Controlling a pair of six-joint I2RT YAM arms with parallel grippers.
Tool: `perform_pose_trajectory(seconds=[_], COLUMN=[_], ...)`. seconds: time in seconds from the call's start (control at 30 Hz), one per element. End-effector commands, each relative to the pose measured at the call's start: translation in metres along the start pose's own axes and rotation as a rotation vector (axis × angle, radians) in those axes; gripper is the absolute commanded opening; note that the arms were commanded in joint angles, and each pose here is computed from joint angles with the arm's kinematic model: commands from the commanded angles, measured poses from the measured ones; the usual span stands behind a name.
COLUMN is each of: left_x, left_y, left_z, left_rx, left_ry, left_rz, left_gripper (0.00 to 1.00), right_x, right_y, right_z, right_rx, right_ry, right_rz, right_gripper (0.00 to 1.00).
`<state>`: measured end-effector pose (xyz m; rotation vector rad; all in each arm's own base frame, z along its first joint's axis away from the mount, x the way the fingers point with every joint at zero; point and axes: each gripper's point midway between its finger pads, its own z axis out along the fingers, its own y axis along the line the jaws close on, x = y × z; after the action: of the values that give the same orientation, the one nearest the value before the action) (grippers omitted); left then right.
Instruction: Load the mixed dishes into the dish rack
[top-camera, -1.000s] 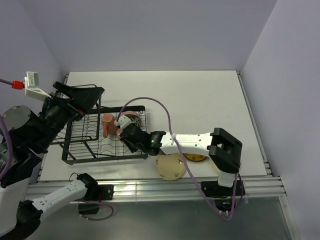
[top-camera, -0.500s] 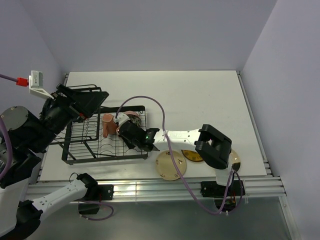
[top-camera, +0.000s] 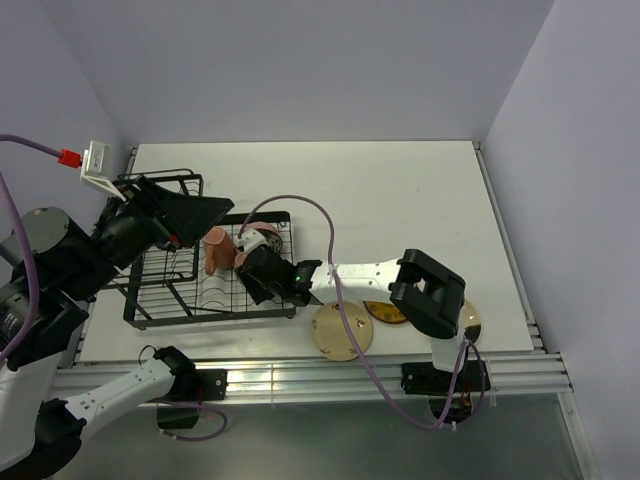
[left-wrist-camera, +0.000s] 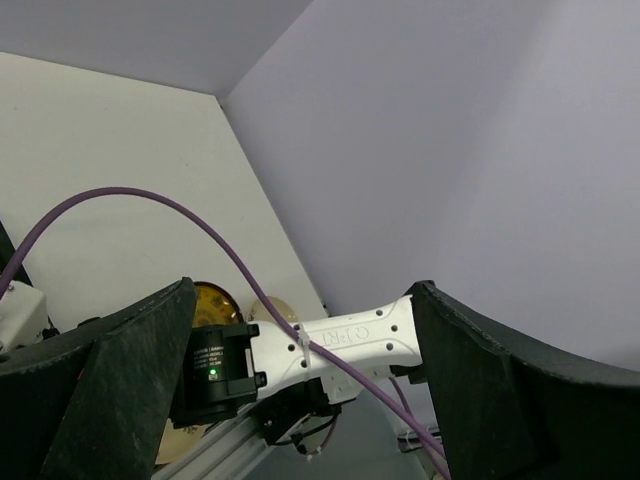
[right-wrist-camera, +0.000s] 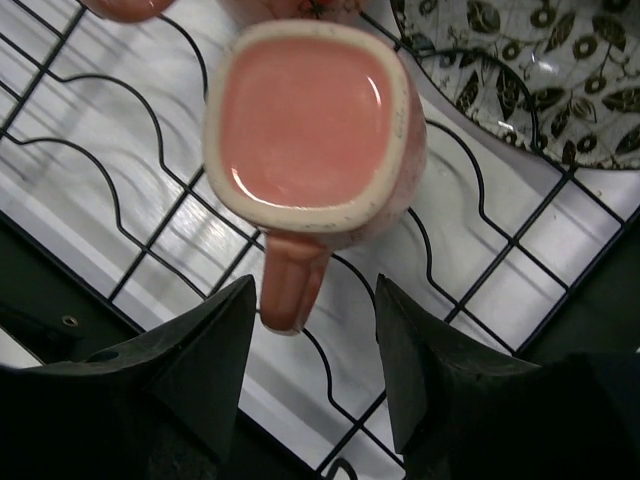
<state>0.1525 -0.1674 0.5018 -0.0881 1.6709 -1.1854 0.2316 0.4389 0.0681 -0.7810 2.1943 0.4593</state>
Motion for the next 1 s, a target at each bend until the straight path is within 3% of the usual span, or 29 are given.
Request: perform_pose_trajectory(seconds=[0.0, 0.33, 0.43, 0.5, 0.73, 0.97], left_x=[0.009, 0.024, 0.036, 0.046, 0.124, 0.22], left_y=[-0.004, -0.011, -0.005, 0.003, 0.05, 0.067], left_z=[-0.002, -0.003, 0.007, 0.019, 0.086, 0.145], left_rx=[0.041, 0.1, 0.096, 0.078, -0.037, -0.071], left_ry=[0.044, 0.112, 0.163, 0.201, 0.412, 0.627], left_rz=[0.024, 0.034, 0.026, 0.019, 0.021, 0.113], left_gripper=[0.95, 0.93, 0.92, 0.9, 0.87, 0.83], right_x=[-0.039, -0.073, -0.075, -0.056, 0.014, 0.038], right_y=[0.001, -0.024, -0.063, -0.113, -0.221, -0.238], right_z=[-0.022, -0.097, -0.127, -0.149, -0.232, -0.301], right_rx=[-0.018, 0.004, 0.115, 0.264, 0.547, 0.517], right_ry=[-0.117, -0.26, -0.283, -0.262, -0.316, -0.407], right_rz=[0.064, 0.177, 0.297, 0.393, 0.691, 0.816], right_gripper=[0.6, 0.66, 0.68, 0.68, 0.69, 0.69])
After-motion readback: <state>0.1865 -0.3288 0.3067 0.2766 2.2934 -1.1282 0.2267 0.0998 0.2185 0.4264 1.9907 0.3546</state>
